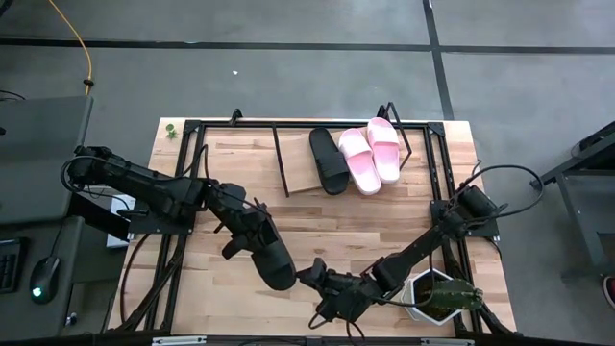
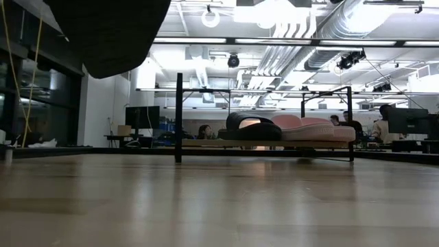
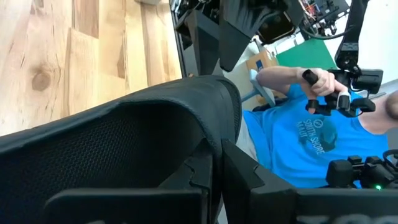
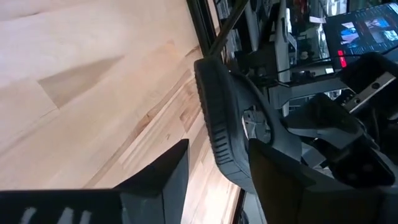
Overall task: Pick and place slides into the shelf
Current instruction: Put the black slide on the shelf
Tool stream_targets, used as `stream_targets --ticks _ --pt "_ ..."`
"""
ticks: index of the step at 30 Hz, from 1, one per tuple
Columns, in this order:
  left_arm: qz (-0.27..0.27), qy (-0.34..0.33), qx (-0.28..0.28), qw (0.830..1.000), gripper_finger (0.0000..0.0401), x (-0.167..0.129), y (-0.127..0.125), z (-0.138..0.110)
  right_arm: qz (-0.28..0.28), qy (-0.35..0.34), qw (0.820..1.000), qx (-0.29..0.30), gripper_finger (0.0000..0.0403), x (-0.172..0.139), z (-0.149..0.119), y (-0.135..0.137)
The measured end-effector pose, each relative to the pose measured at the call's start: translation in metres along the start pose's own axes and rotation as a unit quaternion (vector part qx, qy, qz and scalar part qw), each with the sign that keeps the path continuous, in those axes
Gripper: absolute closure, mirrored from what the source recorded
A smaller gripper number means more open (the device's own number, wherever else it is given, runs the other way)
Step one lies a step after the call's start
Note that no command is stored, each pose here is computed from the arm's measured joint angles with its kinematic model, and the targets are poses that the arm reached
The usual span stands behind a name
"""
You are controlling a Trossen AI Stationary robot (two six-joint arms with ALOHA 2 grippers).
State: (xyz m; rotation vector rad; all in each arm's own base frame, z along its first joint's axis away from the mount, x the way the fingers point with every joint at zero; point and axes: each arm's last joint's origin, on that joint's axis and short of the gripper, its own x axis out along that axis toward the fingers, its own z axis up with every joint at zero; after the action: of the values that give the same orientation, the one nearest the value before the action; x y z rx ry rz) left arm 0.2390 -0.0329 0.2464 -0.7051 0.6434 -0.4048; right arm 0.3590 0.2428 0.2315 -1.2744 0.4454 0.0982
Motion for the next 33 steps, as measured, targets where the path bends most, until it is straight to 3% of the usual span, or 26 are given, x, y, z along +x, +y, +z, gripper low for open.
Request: stream_targets --ticks 8,33 --pt "-0.004 -0.005 0.003 1.000 0.0395 0.0000 -0.0008 0.0011 -0.012 0.001 1.000 0.008 0.0206 -0.0005 0.0013 -0.0017" --pt "-0.001 -0.014 -0.005 1.000 0.0394 0.0000 -0.0011 0.0022 -0.013 -0.039 0.999 0.033 0.0203 0.0029 0.0027 -0.0082"
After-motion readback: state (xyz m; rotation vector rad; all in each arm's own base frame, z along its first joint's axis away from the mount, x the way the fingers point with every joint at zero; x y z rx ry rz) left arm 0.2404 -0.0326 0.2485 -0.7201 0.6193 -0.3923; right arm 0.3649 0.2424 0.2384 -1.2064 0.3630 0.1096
